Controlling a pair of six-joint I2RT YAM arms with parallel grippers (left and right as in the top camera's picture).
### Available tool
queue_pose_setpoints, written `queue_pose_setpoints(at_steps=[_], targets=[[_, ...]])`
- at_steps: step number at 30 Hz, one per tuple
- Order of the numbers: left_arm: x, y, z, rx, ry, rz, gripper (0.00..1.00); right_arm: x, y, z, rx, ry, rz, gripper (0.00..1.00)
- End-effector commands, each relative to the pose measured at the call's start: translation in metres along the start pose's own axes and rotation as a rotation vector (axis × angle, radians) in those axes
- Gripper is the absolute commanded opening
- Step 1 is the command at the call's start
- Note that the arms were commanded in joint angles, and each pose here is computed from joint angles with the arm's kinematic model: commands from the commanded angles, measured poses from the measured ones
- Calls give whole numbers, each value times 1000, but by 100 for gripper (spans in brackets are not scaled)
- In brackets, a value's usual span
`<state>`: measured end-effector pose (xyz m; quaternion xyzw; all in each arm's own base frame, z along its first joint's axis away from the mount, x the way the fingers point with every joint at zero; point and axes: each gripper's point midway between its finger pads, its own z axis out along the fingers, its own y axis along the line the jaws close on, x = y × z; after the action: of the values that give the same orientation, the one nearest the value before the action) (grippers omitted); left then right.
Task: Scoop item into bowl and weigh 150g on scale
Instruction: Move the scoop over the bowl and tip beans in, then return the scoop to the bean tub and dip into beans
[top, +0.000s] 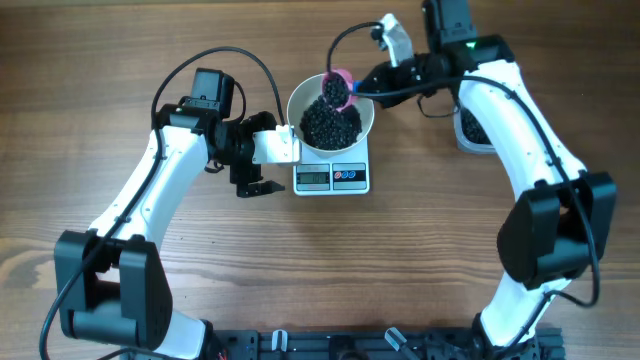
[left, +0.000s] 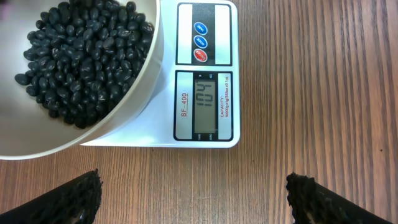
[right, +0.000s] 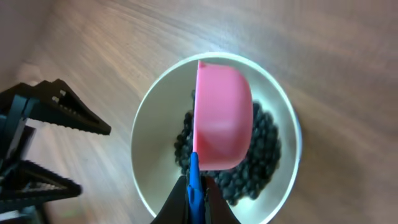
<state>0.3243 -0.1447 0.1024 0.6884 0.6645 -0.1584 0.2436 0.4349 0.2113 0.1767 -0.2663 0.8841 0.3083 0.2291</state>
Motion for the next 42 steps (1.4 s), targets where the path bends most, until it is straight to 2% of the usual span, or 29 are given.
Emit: queue_pose_setpoints(at_steps=[1,4,12,18,28,33,36,42], targets=[[-1,-4,5,21,-19,-18,100,-38,10,-35,166,-76,-282,4],[-1,-4,5,21,-19,-18,100,-46,24,-45,186,-83,-513,4],[-1,-4,5,21,-19,-18,100,-61,47,-79,254,-122,-937,4],[-1,-4,5,21,-19,-18,100,-83,52,-101,351,-196,-1027,4],[-1,-4,5,20,-19,-17,100,-80,47,-98,342,-186,-987,4],[-1,-4,5,21,-19,-18,100,-75,35,-90,300,-190,-798,4],[-1,-4,5,21,-19,-18,100,-73,20,-92,296,-205,-613,4],[-1,-4,4,20,-19,-18,100,-60,-29,-119,345,-218,-323,4]])
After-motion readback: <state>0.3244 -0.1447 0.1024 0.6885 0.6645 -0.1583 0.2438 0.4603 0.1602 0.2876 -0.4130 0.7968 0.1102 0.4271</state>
